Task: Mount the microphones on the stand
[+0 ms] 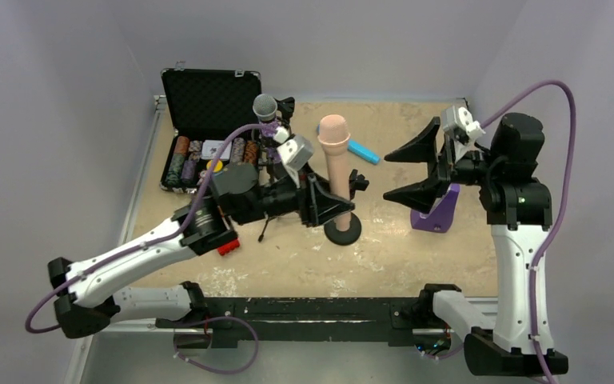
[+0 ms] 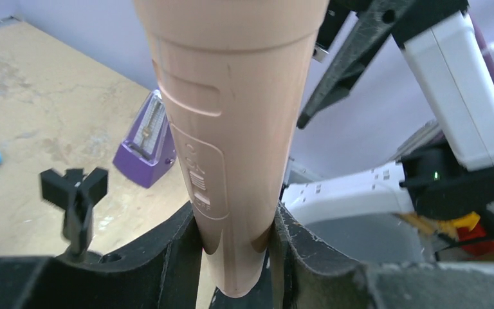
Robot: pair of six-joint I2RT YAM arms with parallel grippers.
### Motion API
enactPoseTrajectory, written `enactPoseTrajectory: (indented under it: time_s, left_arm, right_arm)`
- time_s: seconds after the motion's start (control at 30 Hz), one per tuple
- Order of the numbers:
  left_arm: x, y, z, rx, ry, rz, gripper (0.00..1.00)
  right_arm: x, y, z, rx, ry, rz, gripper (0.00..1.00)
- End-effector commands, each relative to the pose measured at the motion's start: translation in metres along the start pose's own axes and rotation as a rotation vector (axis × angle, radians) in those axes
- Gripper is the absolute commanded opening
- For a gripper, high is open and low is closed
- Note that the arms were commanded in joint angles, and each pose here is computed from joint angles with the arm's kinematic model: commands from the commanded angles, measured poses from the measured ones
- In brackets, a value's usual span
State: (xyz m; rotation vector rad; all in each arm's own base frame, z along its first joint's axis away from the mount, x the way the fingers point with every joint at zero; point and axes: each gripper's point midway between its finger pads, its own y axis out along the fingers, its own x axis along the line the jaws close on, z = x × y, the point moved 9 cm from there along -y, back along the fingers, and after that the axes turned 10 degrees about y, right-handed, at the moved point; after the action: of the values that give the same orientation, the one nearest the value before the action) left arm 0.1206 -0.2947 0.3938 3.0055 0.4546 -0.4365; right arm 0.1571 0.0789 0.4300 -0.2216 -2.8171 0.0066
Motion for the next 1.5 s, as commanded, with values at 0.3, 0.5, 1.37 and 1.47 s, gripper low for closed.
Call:
enactPoseTrajectory:
  time_s: [0.3, 0.5, 1.37, 1.47]
  left_arm:
    - [0.021, -0.114, 0.076, 0.384, 0.369, -0.031, 0.0]
    - [0.026, -0.116, 0.092, 0.453, 0.39, -0.006, 0.0]
    - [0.003, -0.082, 0.101, 0.35, 0.177, 0.263, 0.0]
    - [0.003, -0.081, 0.102, 0.356, 0.173, 0.266, 0.0]
  right_arm:
    - [-0.037, -0.006, 0.072, 0.201, -0.375, 0.045, 0.98]
    - [-0.043, 0.002, 0.086, 0.288, -0.371, -0.051, 0.97]
    - [0.008, 0.055, 0.058, 0.246, -0.144, -0.342, 0.98]
    - [0.01, 0.058, 0.059, 0.254, -0.134, -0.362, 0.98]
